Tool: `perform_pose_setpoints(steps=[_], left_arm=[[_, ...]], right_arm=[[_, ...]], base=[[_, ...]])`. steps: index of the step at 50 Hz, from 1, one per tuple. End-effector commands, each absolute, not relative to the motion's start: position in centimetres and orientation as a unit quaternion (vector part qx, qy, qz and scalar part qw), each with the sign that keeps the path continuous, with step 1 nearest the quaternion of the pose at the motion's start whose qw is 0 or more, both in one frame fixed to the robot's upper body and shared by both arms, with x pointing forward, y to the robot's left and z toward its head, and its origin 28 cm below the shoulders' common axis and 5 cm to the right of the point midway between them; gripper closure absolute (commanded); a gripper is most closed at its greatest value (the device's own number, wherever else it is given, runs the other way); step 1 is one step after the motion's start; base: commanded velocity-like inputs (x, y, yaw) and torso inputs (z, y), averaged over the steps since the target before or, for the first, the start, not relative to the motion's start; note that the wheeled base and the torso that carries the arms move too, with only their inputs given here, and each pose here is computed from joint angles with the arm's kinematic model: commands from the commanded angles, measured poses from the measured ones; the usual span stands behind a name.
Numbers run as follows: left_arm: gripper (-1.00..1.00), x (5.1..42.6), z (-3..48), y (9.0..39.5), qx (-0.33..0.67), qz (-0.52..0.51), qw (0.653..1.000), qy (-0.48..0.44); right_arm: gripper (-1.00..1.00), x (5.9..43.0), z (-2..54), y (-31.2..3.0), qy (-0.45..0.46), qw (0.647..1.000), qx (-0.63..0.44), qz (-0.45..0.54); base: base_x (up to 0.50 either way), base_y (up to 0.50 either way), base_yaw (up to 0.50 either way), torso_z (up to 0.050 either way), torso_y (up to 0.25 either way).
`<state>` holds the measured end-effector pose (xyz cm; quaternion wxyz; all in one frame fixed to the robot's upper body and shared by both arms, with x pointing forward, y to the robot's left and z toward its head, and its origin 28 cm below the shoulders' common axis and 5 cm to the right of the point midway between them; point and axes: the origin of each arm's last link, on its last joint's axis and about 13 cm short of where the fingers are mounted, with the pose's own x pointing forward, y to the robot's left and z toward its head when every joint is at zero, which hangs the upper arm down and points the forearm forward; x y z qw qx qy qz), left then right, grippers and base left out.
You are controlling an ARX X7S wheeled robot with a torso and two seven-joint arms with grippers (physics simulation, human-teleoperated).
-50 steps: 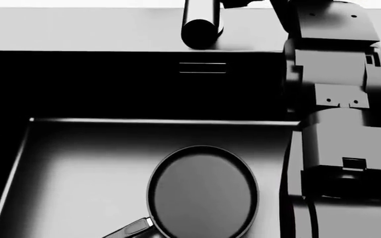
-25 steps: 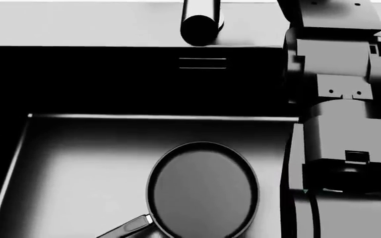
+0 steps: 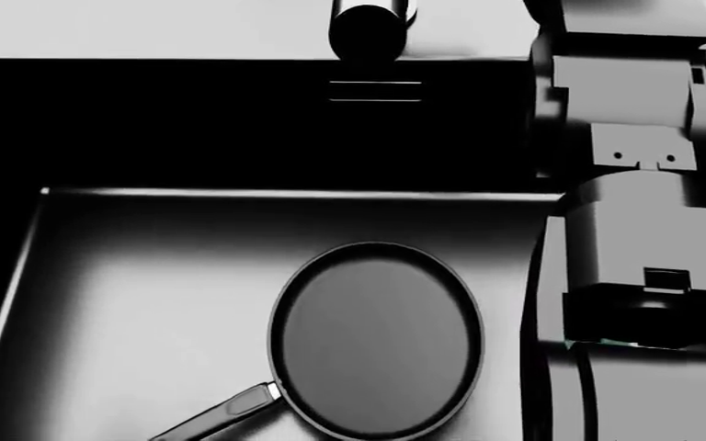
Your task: Pick the pan and sponge and place them into the sink. Then turn on the water.
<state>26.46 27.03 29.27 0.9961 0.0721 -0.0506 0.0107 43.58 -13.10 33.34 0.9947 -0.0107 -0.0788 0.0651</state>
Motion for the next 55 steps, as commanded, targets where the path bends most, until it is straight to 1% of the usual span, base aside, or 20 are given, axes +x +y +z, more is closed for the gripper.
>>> perform_pose_setpoints(steps=[1, 20, 37, 55], left_arm=[[-1.0, 26.3, 29.2, 27.0, 0.076, 0.009, 0.996, -0.053], [-1.0, 26.2, 29.6, 27.3, 0.073, 0.015, 0.996, -0.057], [-1.0, 26.1, 29.6, 27.3, 0.073, 0.013, 0.996, -0.055], [-1.0, 25.9, 29.8, 27.6, 0.06, 0.018, 0.997, -0.056]], right_arm=[[-1.0, 43.5, 33.9, -13.1, -0.085, 0.994, -0.01, 0.064], [-1.0, 43.4, 34.6, -12.7, -0.09, 0.993, -0.01, 0.071], [-1.0, 43.4, 34.4, -13.2, -0.086, 0.995, -0.01, 0.058], [-1.0, 43.4, 33.9, -14.0, -0.079, 0.996, -0.012, 0.029]], base=[[0.0, 0.0, 0.0, 0.004, -0.094], [0.0, 0.0, 0.0, 0.009, -0.094], [0.0, 0.0, 0.0, 0.008, -0.072], [0.0, 0.0, 0.0, 0.0, 0.0]])
